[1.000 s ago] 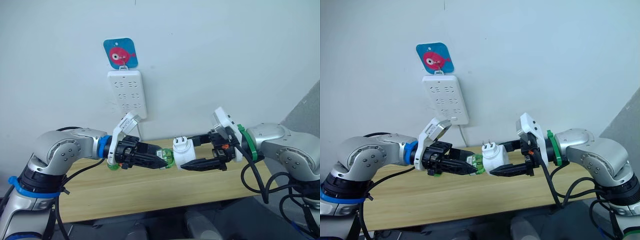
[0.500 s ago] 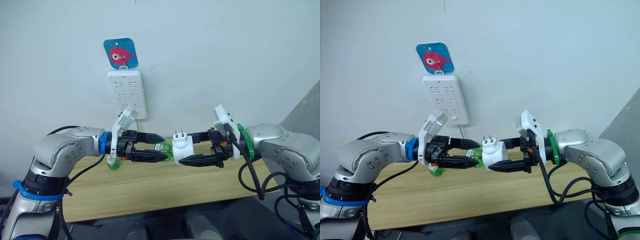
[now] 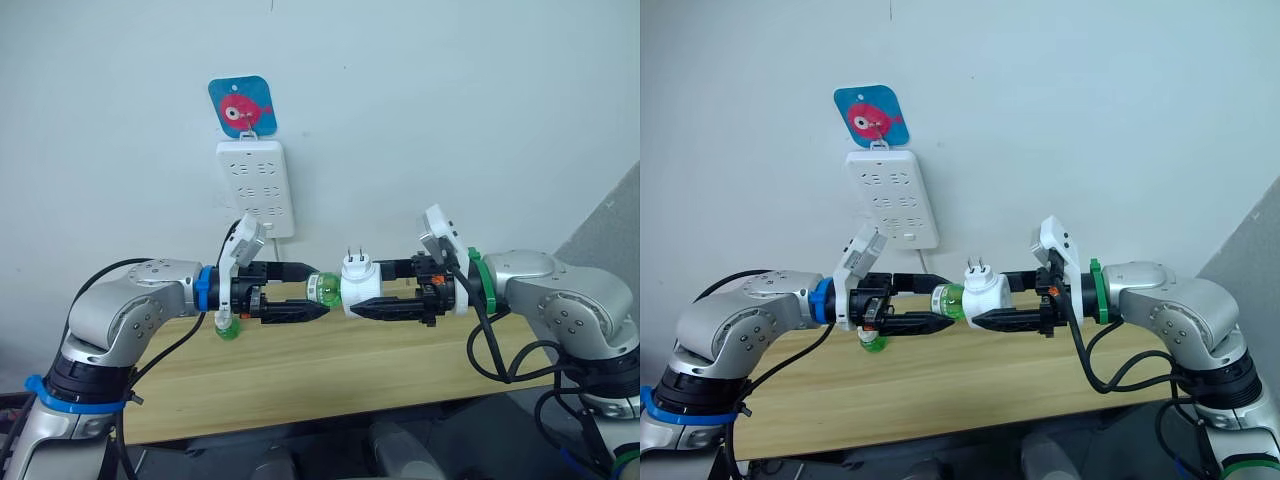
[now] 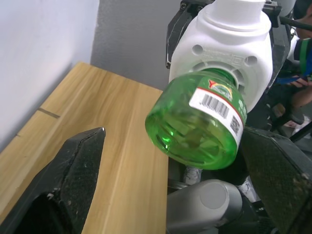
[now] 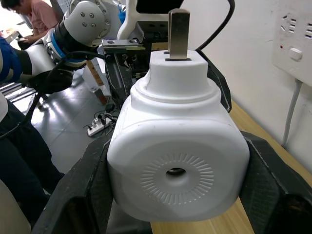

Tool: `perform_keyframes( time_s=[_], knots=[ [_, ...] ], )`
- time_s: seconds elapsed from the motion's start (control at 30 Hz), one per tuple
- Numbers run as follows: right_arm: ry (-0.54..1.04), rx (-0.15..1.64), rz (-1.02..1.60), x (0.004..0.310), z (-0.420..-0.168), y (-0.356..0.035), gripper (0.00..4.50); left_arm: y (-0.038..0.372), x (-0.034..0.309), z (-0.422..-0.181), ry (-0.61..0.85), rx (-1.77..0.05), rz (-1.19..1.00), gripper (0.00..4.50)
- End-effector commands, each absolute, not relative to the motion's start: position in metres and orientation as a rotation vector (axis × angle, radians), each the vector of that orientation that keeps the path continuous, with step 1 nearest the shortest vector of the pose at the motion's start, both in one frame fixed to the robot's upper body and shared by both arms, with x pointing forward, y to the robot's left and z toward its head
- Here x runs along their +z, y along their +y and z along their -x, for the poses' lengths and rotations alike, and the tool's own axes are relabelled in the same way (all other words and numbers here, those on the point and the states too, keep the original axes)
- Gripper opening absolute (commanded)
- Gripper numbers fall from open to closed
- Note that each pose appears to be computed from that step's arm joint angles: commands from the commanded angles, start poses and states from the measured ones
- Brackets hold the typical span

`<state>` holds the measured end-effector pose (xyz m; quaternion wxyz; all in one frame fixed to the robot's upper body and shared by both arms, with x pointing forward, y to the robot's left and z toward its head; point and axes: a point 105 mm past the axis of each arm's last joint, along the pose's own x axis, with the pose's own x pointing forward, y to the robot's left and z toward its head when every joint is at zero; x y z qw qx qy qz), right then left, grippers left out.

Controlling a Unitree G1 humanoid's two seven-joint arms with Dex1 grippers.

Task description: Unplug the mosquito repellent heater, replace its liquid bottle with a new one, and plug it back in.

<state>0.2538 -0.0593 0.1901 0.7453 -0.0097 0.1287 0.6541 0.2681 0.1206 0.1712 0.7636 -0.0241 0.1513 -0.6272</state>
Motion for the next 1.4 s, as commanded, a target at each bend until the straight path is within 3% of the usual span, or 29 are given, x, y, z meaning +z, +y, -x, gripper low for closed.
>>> perform_keyframes(
  time_s=[0.03,0.6,1.4],
  knots=[
    [0.234,1.434,0.014,0.201,-0.254,-0.061,3.0,0.131,0.184,-0.274,0.256,-1.327,0.002,4.5],
    [0.284,1.402,-0.093,0.201,-0.257,-0.065,3.0,0.136,0.178,-0.261,-0.049,-1.381,-0.375,4.5],
    [0.304,1.447,-0.089,0.201,-0.251,-0.061,3.0,0.108,0.182,-0.269,-0.398,-1.416,-0.531,4.5]
  ],
)
